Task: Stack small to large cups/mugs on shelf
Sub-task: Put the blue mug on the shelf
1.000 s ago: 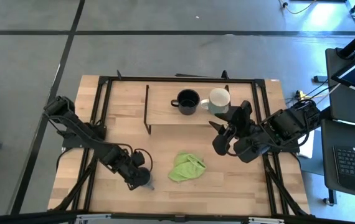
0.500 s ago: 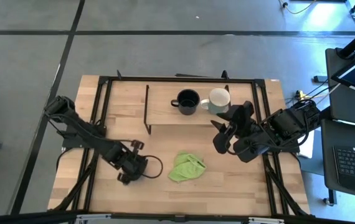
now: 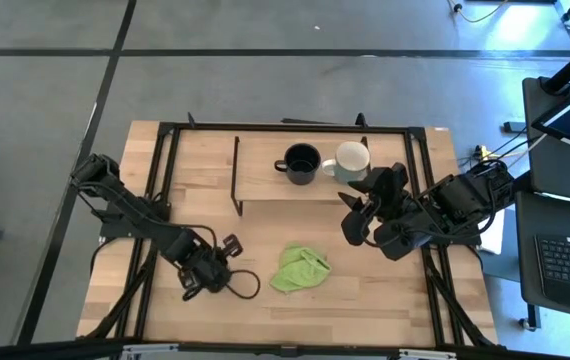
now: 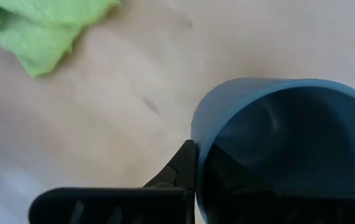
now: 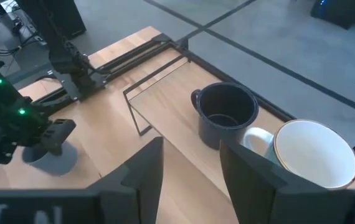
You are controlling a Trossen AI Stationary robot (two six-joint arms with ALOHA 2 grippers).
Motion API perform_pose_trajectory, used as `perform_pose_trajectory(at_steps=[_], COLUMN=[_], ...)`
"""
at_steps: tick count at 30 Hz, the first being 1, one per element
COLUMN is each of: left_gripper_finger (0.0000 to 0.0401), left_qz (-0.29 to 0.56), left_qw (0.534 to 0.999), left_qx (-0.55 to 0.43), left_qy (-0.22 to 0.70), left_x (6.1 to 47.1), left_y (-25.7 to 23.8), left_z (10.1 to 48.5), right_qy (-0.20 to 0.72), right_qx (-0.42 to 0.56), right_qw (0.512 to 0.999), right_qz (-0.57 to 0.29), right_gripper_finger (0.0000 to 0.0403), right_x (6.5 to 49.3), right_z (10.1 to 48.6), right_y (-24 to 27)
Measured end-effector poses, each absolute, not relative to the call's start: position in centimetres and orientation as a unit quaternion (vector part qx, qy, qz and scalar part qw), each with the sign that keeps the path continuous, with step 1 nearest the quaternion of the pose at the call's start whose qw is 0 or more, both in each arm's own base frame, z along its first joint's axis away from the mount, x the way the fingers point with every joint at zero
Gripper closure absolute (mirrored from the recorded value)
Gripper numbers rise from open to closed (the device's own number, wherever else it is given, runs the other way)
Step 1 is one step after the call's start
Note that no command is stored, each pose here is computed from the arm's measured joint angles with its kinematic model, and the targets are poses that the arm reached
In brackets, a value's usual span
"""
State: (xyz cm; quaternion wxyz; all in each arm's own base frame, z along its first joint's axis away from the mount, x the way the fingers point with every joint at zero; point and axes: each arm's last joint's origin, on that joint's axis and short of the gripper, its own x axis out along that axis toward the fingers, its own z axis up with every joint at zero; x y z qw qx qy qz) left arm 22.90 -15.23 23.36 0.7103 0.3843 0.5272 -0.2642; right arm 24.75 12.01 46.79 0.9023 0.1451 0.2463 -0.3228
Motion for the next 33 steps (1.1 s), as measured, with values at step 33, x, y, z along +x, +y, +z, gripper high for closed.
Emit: perform_pose_trajectory(at_steps=[33], left_gripper_finger=[0.0398], left_qz=[-0.218], left_qw=[0.749], left_qx=[0.336], left_qy=[0.527], left_x=[29.6], left_y=[-1.6], left_z=[37.8], right_qy=[0.231], right_qx=[0.124], right_qw=[0.906], right_qz=[-0.331], right_gripper_finger=[0.0244], right_x=[24.4], right_z=[47.2], right_y=[11.6])
